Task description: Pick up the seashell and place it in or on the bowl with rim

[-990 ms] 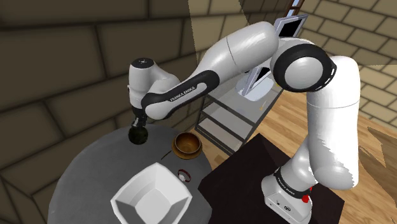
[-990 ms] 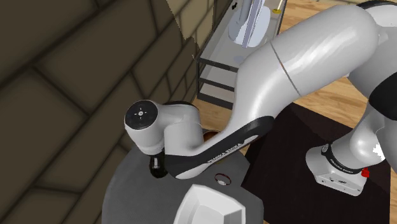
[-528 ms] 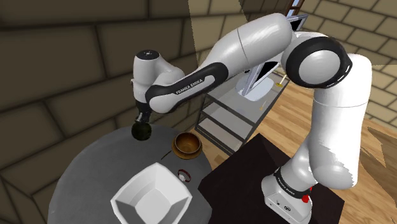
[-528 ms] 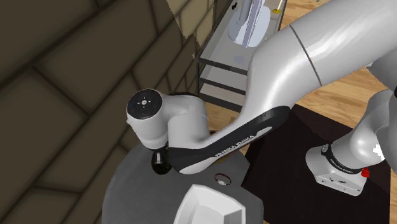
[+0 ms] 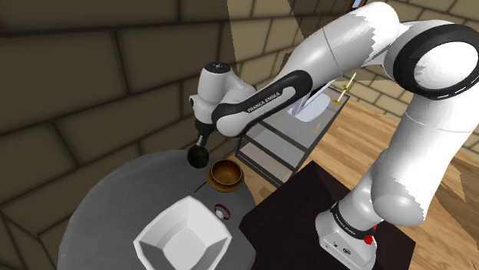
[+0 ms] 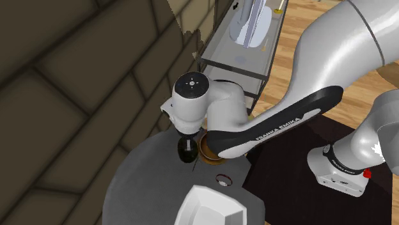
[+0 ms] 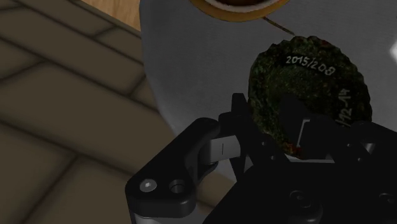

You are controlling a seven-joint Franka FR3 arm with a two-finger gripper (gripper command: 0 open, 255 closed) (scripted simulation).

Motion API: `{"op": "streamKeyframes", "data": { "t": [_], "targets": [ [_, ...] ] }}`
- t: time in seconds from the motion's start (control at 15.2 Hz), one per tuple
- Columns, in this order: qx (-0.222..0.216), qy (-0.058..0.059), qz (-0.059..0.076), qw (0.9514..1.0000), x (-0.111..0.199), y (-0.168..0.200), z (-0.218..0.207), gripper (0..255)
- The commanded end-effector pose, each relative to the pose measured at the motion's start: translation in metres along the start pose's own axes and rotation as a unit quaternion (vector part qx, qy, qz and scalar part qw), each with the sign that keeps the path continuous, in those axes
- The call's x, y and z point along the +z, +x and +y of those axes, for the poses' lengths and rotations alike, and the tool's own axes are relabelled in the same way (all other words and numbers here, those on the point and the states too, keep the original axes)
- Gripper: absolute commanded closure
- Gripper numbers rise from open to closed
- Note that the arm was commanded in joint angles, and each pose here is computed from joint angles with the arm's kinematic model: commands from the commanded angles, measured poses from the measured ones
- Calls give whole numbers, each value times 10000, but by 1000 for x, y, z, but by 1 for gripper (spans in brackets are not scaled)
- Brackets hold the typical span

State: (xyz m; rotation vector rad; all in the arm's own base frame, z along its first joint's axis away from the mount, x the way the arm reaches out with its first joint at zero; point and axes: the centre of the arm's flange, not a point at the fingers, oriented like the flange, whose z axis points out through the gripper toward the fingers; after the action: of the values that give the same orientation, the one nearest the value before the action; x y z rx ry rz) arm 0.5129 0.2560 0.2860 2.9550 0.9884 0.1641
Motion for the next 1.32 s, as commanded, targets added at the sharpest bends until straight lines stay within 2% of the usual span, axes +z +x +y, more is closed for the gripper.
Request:
{"op": "streamKeyframes", "data": {
  "t": [0.0,0.46,1.25],
  "targets": [
    [-1,-1,1,10000,-6,-25,11,255],
    [-1,-1,1,10000,-24,-117,46,255],
    [-1,-1,1,10000,39,-123,43,255]
  ]
}}
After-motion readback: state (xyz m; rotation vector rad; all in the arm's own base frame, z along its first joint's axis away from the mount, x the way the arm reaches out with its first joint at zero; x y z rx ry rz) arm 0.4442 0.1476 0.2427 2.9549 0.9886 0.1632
